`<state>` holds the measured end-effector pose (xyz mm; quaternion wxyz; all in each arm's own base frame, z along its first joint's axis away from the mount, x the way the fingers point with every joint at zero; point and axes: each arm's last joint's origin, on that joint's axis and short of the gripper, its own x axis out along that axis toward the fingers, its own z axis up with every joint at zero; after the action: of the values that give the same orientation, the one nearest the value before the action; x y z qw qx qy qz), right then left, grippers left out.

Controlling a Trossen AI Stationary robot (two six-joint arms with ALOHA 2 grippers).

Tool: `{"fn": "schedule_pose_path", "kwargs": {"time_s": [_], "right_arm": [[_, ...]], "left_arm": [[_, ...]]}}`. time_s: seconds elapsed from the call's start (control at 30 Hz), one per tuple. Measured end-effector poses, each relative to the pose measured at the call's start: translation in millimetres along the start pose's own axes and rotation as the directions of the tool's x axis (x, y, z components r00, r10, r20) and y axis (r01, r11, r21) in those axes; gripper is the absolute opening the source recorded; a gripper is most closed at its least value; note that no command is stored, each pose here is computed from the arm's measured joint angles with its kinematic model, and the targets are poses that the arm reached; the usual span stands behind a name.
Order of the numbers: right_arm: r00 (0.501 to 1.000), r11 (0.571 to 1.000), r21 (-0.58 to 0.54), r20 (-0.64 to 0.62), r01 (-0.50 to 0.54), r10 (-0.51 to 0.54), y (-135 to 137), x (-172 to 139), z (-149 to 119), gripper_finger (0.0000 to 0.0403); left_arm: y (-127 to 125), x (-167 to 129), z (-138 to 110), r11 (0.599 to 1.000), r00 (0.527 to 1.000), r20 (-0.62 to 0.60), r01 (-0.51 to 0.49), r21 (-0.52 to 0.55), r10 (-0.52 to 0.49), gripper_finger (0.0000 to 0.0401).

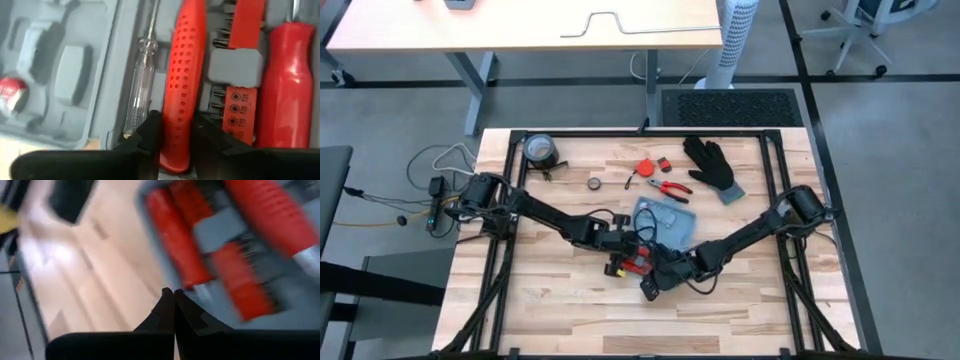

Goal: Prefit tool cases
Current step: Remove the orange hammer from the gray toolbox

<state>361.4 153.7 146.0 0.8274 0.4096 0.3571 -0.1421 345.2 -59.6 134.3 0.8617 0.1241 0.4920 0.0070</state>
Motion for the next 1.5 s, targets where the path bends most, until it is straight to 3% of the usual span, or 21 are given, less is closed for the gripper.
{"fn": "schedule_pose_path", "kwargs": {"time_s": [0.17, 0.43, 0.57, 0.63, 0.9, 1.13, 1.3, 1.5], "right_arm": [[0.998, 0.999, -0.016, 0.061, -0.028, 0.029, 11.3, -19.5, 5.9, 0.0001], [0.988, 0.999, -0.033, 0.156, 0.003, 0.002, 19.1, -43.4, 5.8, 0.0001], [0.976, 0.999, -0.033, 0.218, 0.016, -0.008, 22.7, -58.2, 9.0, 0.0001], [0.97, 0.999, -0.031, 0.241, 0.027, -0.019, 23.3, -66.6, 12.4, 0.0001], [0.948, 0.996, -0.048, 0.315, 0.071, -0.052, 23.8, -98.5, 24.6, 0.0001], [0.943, 0.978, -0.078, 0.29, 0.195, -0.164, 11.3, -107.7, 24.7, 0.0011], [0.929, 0.958, -0.051, 0.26, 0.283, -0.261, 0.5, -107.7, 20.9, 0.0053], [0.928, 0.956, -0.056, 0.264, 0.286, -0.263, 0.5, -107.8, 21.1, 0.0105]], "left_arm": [[2.3, -3.7, 9.6, 1.0, 1.0, 0.013, -0.01, -0.015, 0.01, 0.0043], [3.9, -12.8, 21.3, 1.0, 1.0, 0.021, 0.003, -0.008, -0.003, 0.0039], [6.9, -25.4, 26.1, 1.0, 0.998, 0.058, -0.001, -0.01, 0.001, 0.0029], [8.8, -32.9, 28.1, 1.0, 0.997, 0.074, -0.01, -0.007, 0.01, 0.0001], [17.5, -61.7, 33.3, 0.998, 0.99, 0.129, -0.057, -0.024, 0.06, 0.0004], [15.5, -52.8, 32.0, 0.999, 0.992, 0.118, -0.04, -0.017, 0.042, 0.0002], [16.8, -33.3, 28.3, 0.996, 0.992, 0.09, 0.093, 0.004, -0.093, 0.0006], [39.9, -23.7, 27.3, 0.975, 0.975, 0.115, 0.2, -0.099, -0.189, 0.008]]}}
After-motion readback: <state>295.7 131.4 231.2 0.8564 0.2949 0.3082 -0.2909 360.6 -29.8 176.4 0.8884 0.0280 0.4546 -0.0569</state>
